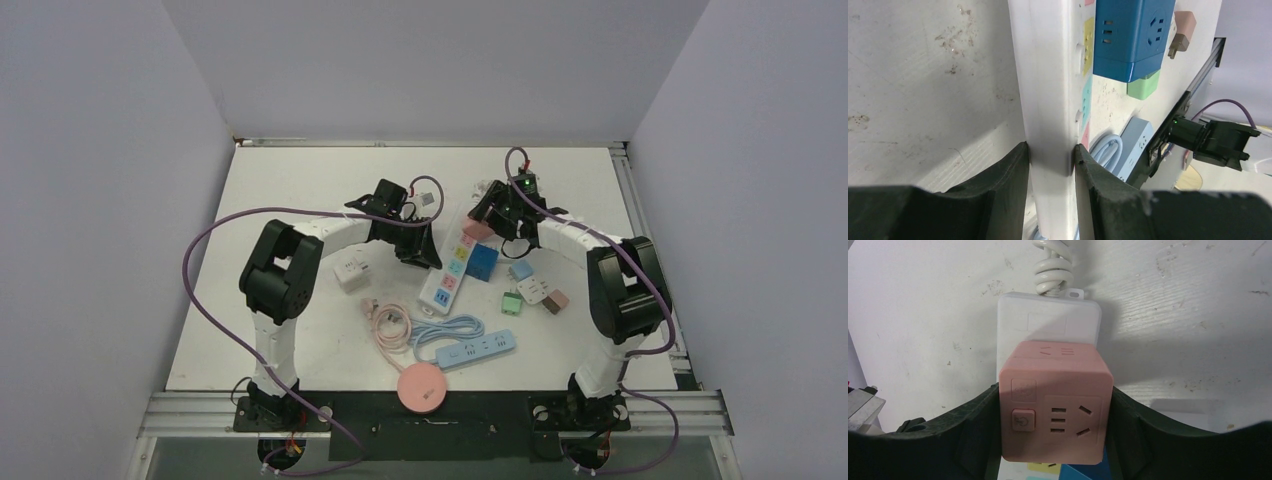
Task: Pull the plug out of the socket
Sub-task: Remove the plug from the socket.
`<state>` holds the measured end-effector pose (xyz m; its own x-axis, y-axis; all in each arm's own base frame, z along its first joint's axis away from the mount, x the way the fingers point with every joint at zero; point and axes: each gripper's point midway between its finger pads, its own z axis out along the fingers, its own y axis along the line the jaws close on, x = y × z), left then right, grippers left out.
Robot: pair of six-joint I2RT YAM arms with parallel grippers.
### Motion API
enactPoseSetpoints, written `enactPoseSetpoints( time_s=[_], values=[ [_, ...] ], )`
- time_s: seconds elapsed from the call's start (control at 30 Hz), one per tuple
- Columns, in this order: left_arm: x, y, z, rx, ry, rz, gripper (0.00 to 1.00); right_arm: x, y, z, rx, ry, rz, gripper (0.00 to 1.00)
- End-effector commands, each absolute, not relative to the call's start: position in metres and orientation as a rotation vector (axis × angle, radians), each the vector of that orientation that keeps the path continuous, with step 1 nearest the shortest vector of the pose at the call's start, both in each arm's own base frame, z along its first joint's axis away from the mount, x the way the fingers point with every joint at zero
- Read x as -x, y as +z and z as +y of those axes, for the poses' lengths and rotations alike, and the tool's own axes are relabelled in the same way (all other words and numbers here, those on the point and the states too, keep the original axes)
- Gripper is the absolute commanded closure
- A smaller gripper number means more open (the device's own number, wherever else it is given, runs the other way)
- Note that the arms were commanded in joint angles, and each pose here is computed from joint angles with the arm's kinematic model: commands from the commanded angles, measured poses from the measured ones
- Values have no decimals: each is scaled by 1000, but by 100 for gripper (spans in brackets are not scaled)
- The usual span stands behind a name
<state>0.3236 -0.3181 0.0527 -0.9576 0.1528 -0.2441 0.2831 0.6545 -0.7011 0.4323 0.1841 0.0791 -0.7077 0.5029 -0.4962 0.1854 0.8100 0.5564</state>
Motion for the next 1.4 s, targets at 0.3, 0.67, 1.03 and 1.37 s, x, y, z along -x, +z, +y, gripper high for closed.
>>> enactPoseSetpoints(
  time_s=[0.3,0.67,1.03,1.37],
  values=[
    [-347,19,-286,-286,-903,2740,100,-401,144,223,-338,440,2122,95],
    [-350,17,-280,-357,-789,2728,100,-404,155,226,-367,601,2112,95],
    [-338,39,-305,-497,-822,2633,100,-419,161,227,-319,616,2156,95],
    [-345,106,-318,-418,-1225,2411,37,-384,184,264,-212,725,2048,95]
  ],
)
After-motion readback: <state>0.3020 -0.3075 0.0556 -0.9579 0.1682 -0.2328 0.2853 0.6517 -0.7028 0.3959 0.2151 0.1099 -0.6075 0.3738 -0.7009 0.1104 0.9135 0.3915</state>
